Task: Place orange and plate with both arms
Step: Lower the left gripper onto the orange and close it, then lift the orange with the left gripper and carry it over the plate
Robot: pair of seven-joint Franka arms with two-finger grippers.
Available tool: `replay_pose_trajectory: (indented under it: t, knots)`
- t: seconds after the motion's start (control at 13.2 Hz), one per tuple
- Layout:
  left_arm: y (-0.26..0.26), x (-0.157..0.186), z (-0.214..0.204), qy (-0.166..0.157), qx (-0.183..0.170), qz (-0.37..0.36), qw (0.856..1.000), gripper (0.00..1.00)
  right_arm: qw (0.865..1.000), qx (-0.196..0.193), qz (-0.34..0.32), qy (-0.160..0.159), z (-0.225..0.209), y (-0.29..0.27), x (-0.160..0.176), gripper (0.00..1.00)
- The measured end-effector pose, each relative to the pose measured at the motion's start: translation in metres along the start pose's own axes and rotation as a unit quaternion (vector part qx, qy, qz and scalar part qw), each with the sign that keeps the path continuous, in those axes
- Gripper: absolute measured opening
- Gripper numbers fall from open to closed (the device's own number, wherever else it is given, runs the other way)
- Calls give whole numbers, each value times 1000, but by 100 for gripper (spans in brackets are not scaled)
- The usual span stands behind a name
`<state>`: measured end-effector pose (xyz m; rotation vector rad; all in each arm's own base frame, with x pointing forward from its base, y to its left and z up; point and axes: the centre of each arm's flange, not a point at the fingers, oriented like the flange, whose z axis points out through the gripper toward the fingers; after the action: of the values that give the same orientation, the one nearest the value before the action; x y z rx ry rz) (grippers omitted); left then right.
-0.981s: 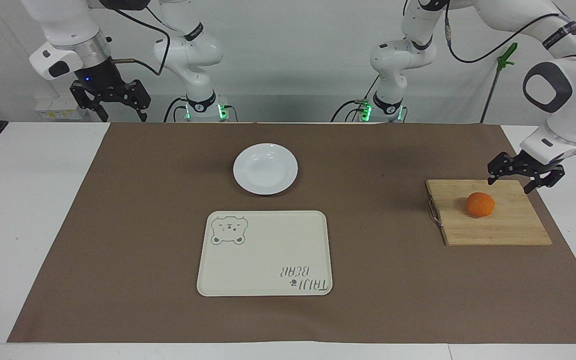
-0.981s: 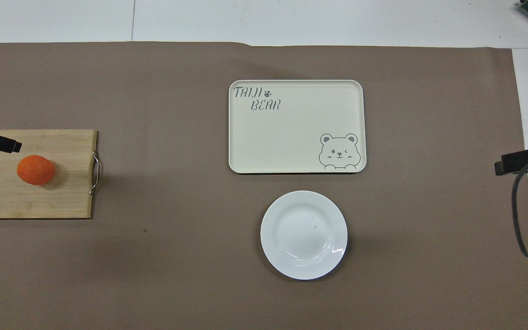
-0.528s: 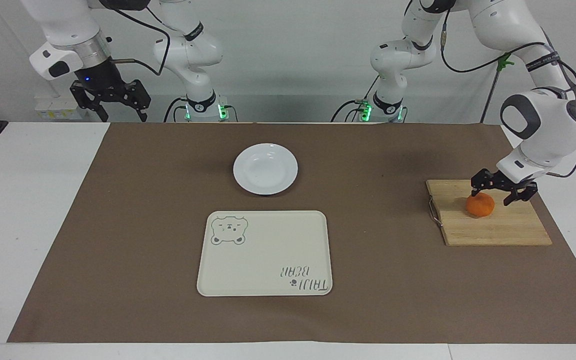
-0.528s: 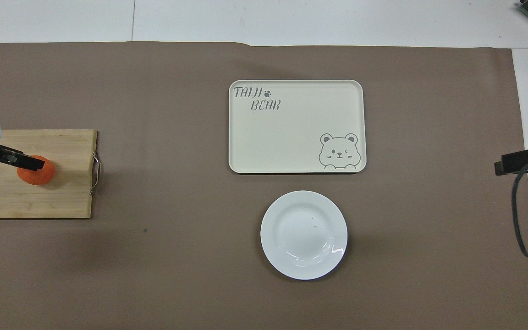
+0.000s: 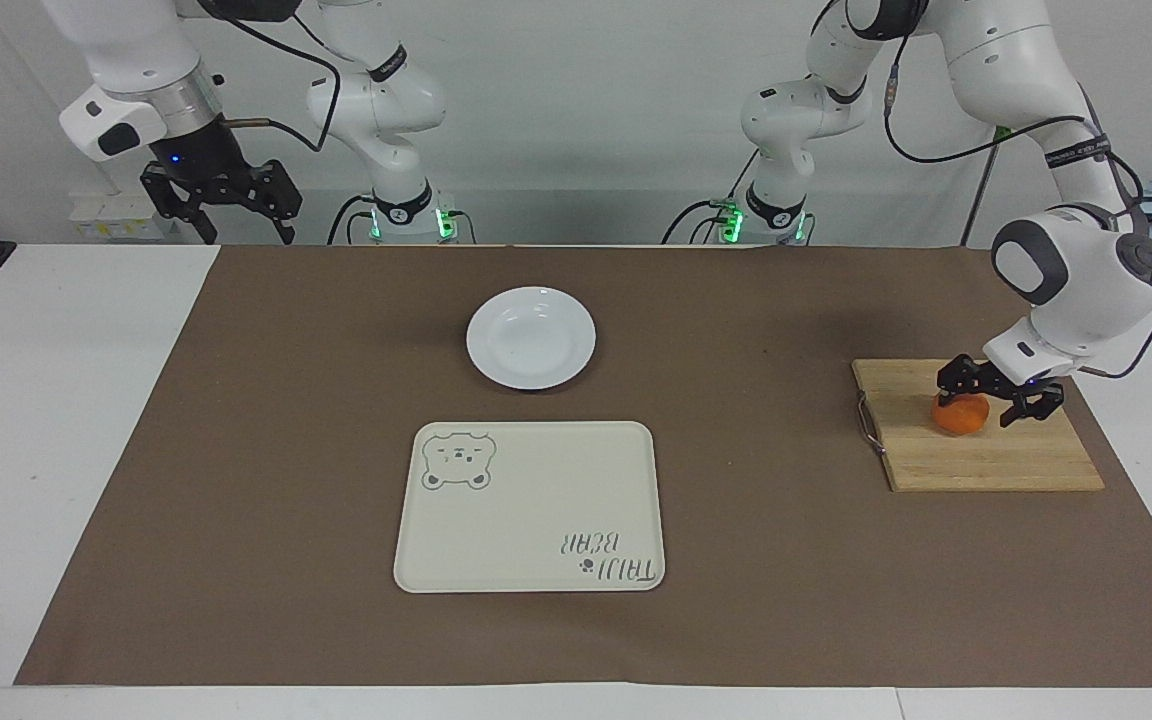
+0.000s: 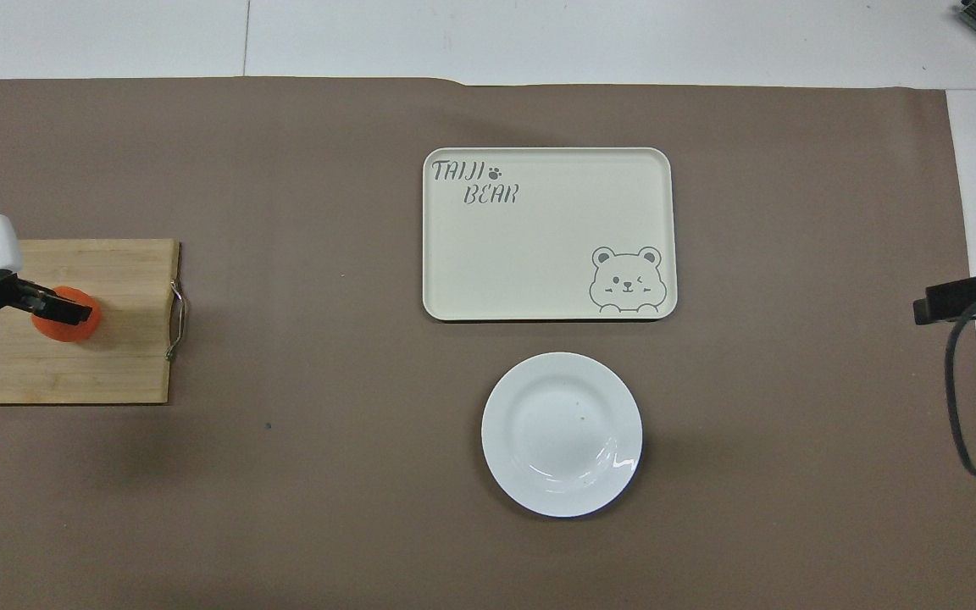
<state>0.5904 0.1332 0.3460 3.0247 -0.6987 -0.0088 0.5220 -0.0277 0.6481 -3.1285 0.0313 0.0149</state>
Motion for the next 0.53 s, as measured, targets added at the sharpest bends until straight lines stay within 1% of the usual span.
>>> replay_pose_trajectory:
  t: [0.15, 0.3, 0.38, 0.45, 0.53]
  knots:
    - [2, -5, 11, -4, -3, -1, 1000, 100, 1000, 0, 0, 0, 0, 0, 0, 100]
    - [3, -5, 12, -4, -3, -1, 1000, 100, 1000, 0, 0, 0, 0, 0, 0, 100]
    - [2, -5, 12, -4, -3, 0, 1000, 90, 1000, 0, 0, 0, 0, 0, 0, 100]
    - [3, -5, 11, -3, -2, 2, 1000, 78, 1000, 0, 0, 1, -1, 0, 0, 100]
    - [3, -4, 11, -3, -3, 4, 1000, 78, 1000, 0, 0, 1, -1, 0, -1, 100]
